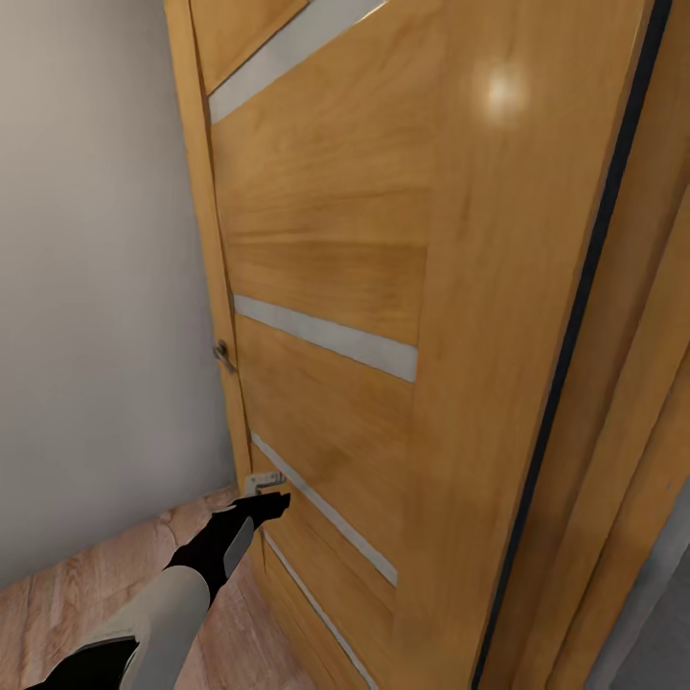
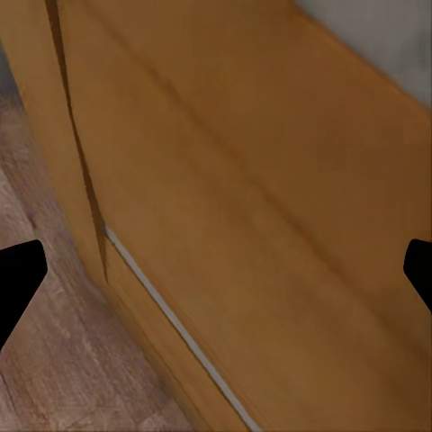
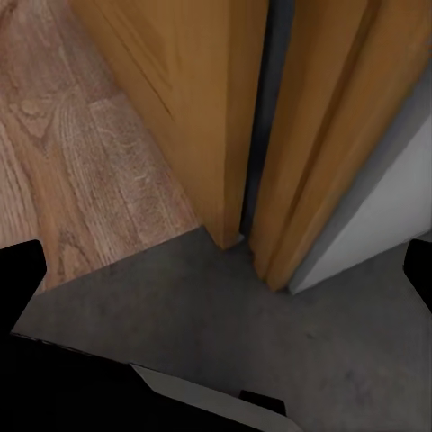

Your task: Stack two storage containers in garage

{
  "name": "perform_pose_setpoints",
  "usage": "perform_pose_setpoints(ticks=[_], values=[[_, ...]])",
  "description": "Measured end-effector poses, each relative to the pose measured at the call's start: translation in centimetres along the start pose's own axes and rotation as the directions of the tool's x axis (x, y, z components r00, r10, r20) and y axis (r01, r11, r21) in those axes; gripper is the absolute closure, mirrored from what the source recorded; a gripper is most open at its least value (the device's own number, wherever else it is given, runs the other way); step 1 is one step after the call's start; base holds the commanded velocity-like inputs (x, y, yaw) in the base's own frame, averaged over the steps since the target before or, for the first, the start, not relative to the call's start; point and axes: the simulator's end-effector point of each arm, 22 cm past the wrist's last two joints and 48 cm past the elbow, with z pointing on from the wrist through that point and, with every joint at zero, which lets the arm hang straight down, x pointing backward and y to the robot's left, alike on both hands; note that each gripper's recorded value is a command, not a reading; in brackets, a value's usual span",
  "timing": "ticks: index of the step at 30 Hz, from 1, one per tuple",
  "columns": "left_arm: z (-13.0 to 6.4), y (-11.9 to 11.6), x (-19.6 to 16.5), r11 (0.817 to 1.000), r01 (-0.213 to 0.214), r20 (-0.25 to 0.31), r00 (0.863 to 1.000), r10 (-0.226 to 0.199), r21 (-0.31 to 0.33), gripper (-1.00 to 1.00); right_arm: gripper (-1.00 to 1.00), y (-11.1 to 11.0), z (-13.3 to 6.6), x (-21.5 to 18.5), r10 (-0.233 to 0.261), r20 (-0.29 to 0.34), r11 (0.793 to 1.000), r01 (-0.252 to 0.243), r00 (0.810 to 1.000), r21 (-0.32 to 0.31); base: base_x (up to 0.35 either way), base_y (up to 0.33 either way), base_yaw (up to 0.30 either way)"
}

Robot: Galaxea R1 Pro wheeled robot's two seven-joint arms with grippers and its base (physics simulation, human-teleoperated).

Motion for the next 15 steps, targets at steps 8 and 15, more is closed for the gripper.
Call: perform_pose_setpoints(ticks=[8, 15], values=[[0.02, 0.06, 0.01, 1.0, 0.001, 0.0, 1.0, -0.001, -0.001, -1.0, -1.0, 0.12, 0.01, 0.04, -0.003, -0.002, 1.0, 0.003, 1.0, -0.005, 0.023, 0.0, 0.0], [0.02, 0.04, -0.01, 1.0, -0.002, 0.0, 1.0, 0.002, -0.003, -1.0, -1.0, 0.12, 0.01, 0.03, -0.003, -0.002, 1.0, 0.003, 1.0, -0.006, 0.0, 0.0, 0.0]])
